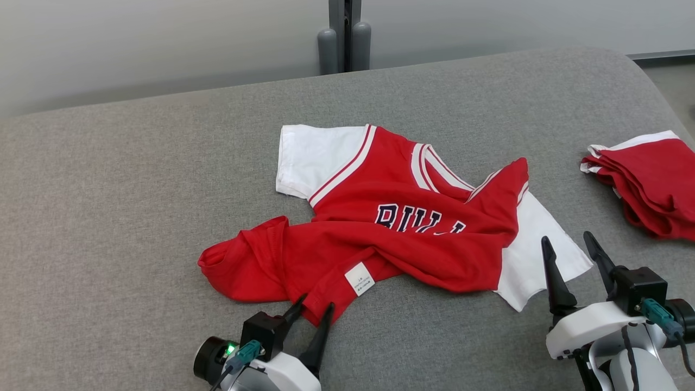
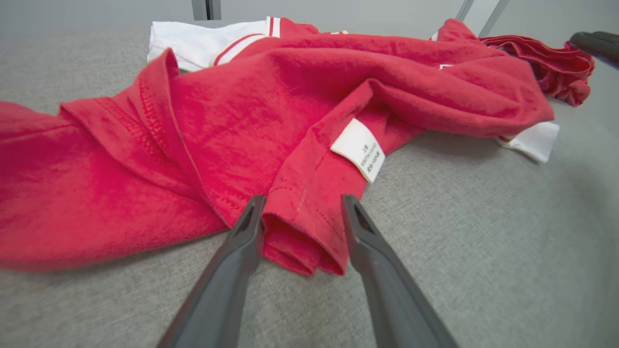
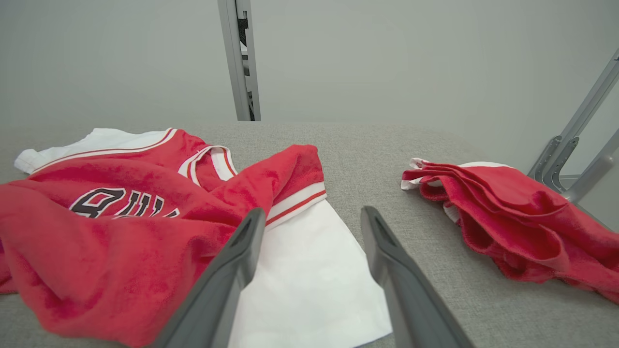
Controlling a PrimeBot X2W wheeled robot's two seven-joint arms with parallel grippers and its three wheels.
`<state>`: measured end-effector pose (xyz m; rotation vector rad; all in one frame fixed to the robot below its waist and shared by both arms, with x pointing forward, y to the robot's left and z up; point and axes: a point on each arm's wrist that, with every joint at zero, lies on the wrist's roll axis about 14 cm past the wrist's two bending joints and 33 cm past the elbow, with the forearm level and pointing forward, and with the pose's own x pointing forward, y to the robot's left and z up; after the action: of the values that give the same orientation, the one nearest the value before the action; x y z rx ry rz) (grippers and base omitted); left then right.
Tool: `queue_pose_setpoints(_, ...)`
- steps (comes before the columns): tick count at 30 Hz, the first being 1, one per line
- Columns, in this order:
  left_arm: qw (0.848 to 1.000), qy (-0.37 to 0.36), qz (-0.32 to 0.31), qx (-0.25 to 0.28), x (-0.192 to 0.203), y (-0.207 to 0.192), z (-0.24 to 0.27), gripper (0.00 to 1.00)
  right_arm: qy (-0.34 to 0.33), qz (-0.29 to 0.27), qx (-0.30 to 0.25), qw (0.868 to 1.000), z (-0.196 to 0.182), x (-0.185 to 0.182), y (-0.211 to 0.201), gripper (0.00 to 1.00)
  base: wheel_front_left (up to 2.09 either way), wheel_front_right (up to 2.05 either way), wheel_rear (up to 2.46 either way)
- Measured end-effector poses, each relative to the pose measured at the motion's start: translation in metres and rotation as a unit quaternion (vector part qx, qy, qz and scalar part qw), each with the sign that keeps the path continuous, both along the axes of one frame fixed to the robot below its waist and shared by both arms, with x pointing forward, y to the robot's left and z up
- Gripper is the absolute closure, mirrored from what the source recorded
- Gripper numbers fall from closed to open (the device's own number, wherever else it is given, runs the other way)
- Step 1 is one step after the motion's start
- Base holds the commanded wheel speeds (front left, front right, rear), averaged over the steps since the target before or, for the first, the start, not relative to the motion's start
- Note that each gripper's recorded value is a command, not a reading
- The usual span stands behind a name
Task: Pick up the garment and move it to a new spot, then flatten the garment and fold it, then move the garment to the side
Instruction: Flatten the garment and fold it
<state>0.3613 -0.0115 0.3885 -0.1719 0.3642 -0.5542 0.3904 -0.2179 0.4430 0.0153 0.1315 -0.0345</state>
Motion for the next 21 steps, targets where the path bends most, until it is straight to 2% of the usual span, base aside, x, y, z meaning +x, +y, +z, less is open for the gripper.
queue_pose_setpoints(1, 1.000, 0.003, -0.001, 0.002, -0.001, 0.000, -0.002, 0.90, 0.003, -0.001, 0.001, 1.000, -0.002, -0.001, -0.001, 0.00, 0.00, 0.00, 0.00)
queue_pose_setpoints(2, 1.000, 0.004, -0.001, 0.003, -0.001, 0.000, -0.003, 0.90, 0.005, -0.002, 0.001, 1.000, -0.003, -0.001, -0.001, 0.00, 0.00, 0.00, 0.00)
queue_pose_setpoints(3, 1.000, 0.005, -0.001, 0.004, -0.001, 0.000, -0.004, 1.00, 0.007, -0.003, 0.001, 1.000, -0.004, -0.001, -0.001, 0.00, 0.00, 0.00, 0.00)
queue_pose_setpoints(11, 1.000, -0.009, 0.014, 0.005, 0.011, 0.007, 0.002, 1.00, 0.053, -0.029, 0.006, 0.998, -0.033, -0.009, -0.018, 0.00, 0.00, 0.00, 0.00)
queue_pose_setpoints(21, 1.000, -0.004, 0.027, 0.015, 0.016, 0.019, -0.007, 1.00, 0.122, -0.073, 0.030, 0.989, -0.073, -0.009, -0.039, 0.00, 0.00, 0.00, 0.00)
